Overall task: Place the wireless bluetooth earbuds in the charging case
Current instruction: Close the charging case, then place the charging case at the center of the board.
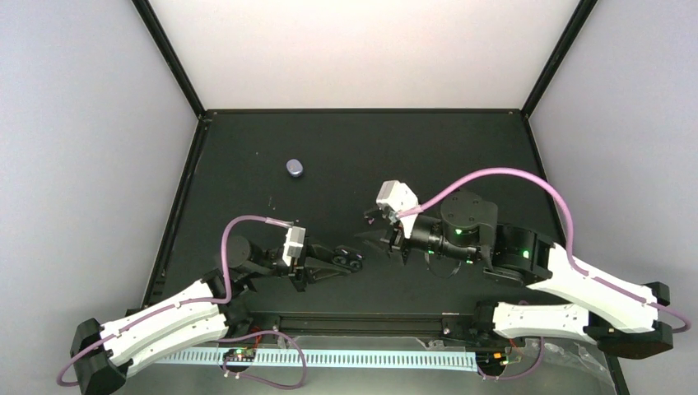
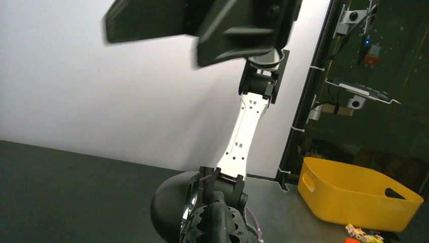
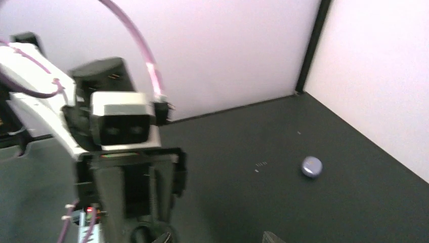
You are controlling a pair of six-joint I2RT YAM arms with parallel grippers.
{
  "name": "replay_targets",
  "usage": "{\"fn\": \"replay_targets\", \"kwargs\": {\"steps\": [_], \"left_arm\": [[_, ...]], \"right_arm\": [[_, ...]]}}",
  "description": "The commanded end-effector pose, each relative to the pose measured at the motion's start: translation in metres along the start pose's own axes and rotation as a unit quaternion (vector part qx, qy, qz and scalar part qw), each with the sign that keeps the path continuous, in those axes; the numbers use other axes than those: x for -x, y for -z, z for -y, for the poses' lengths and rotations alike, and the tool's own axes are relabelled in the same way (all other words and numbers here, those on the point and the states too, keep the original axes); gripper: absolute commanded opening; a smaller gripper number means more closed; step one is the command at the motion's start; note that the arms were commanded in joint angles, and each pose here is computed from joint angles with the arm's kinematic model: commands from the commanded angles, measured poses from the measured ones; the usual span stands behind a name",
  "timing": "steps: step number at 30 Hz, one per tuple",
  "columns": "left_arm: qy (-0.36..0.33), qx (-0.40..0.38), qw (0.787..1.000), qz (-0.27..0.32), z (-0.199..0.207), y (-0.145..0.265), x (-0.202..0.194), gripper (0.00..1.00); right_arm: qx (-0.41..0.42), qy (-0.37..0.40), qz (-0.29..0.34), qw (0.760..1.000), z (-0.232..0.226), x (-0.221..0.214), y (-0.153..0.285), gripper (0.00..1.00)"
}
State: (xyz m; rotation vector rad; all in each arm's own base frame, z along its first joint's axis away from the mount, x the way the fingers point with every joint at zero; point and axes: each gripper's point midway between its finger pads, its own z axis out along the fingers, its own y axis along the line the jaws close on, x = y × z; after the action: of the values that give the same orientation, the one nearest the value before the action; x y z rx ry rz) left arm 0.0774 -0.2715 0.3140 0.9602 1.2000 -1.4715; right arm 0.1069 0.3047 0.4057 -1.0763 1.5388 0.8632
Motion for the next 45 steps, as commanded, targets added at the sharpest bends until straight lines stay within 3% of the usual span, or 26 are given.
{"fn": "replay_targets", "kwargs": {"steps": [1, 7, 20, 25, 28, 29, 32, 35, 39, 42, 45], "left_arm": [[-0.027, -0.018, 0.999, 0.030, 0.014, 0.001, 0.023, 0.02], [-0.030, -0.023, 0.999, 0.037, 0.018, 0.002, 0.028, 0.02], [-0.032, -0.019, 0.999, 0.038, 0.017, 0.002, 0.028, 0.02], [-0.032, -0.017, 0.999, 0.039, 0.016, 0.002, 0.028, 0.01], [-0.030, -0.010, 0.999, 0.038, 0.013, 0.002, 0.027, 0.02], [-0.027, -0.001, 0.999, 0.037, 0.010, 0.002, 0.027, 0.02], [-0.003, 0.088, 0.995, 0.042, -0.023, 0.005, 0.024, 0.02], [0.032, 0.241, 0.969, 0.047, -0.079, 0.017, 0.022, 0.02], [0.085, 0.374, 0.923, -0.004, -0.147, 0.030, 0.006, 0.02], [0.162, 0.422, 0.891, -0.031, -0.200, 0.041, -0.013, 0.02], [0.206, 0.428, 0.879, -0.047, -0.243, 0.040, -0.022, 0.02]], "right_arm": [[-0.083, -0.026, -0.038, 0.995, 0.034, -0.027, -0.016, 0.46], [-0.072, -0.035, -0.076, 0.994, 0.032, -0.052, -0.032, 0.46], [0.024, -0.036, -0.082, 0.996, -0.001, -0.053, -0.036, 0.49], [0.006, -0.035, -0.077, 0.996, 0.006, -0.052, -0.035, 0.49], [-0.043, -0.041, -0.066, 0.996, 0.022, -0.049, -0.030, 0.50], [-0.068, -0.045, -0.058, 0.995, 0.031, -0.047, -0.027, 0.54], [-0.168, -0.073, -0.029, 0.983, 0.067, -0.045, -0.012, 0.66], [-0.230, -0.107, -0.006, 0.967, 0.094, -0.056, 0.004, 0.72], [-0.277, -0.131, -0.002, 0.952, 0.113, -0.090, 0.012, 0.78], [-0.289, -0.150, -0.026, 0.945, 0.117, -0.123, 0.012, 0.82], [-0.291, -0.161, -0.038, 0.942, 0.116, -0.145, 0.013, 0.82]]}}
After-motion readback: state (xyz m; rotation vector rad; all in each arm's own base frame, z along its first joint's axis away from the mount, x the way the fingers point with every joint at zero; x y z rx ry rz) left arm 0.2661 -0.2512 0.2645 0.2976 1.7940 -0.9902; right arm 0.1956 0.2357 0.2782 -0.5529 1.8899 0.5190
